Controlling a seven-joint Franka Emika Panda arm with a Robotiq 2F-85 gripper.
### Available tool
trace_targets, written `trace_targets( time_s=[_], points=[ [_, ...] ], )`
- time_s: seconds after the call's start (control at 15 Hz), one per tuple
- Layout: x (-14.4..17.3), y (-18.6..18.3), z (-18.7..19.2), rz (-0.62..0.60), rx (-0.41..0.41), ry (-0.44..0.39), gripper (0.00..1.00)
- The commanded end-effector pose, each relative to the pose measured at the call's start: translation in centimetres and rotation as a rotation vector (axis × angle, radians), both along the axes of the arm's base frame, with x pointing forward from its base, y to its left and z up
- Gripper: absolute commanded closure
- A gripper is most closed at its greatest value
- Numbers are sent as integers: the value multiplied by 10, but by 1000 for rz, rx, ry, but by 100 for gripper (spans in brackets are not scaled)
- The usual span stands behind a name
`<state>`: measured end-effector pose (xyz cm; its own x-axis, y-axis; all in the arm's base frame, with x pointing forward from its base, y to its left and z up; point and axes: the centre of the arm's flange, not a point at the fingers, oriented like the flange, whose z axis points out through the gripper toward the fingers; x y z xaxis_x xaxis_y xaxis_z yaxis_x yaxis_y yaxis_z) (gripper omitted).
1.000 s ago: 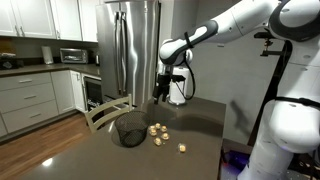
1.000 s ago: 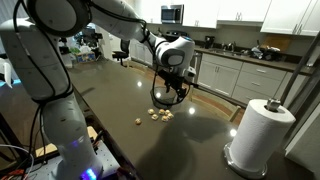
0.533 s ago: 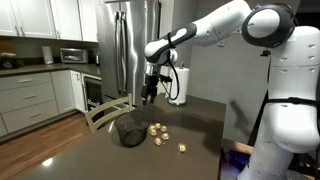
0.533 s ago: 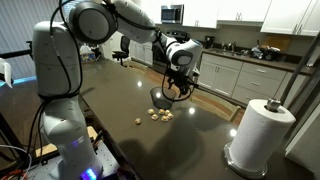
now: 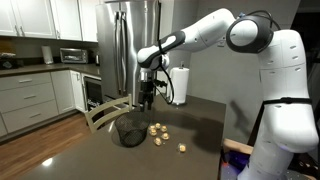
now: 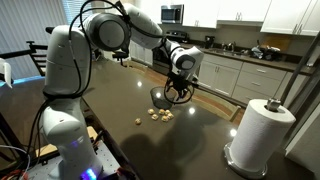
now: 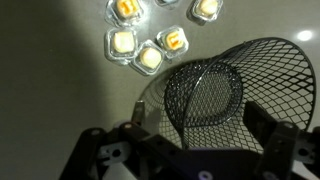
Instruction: Move the black basket to the right side of the countertop
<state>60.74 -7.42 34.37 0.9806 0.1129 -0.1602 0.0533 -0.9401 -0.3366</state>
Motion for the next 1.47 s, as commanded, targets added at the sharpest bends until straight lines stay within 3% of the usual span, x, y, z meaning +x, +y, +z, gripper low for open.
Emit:
trace_targets(
  time_s=[0.0, 0.33, 0.4, 1.07, 1.4],
  points=[
    [5, 2, -10, 9, -39, 0, 0],
    [7, 6, -30, 9, -141, -33, 0],
    [7, 8, -34, 10, -161, -45, 21],
    [-6, 21, -40, -2, -213, -74, 87],
    [-10, 39, -26, 18, -240, -68, 98]
  ],
)
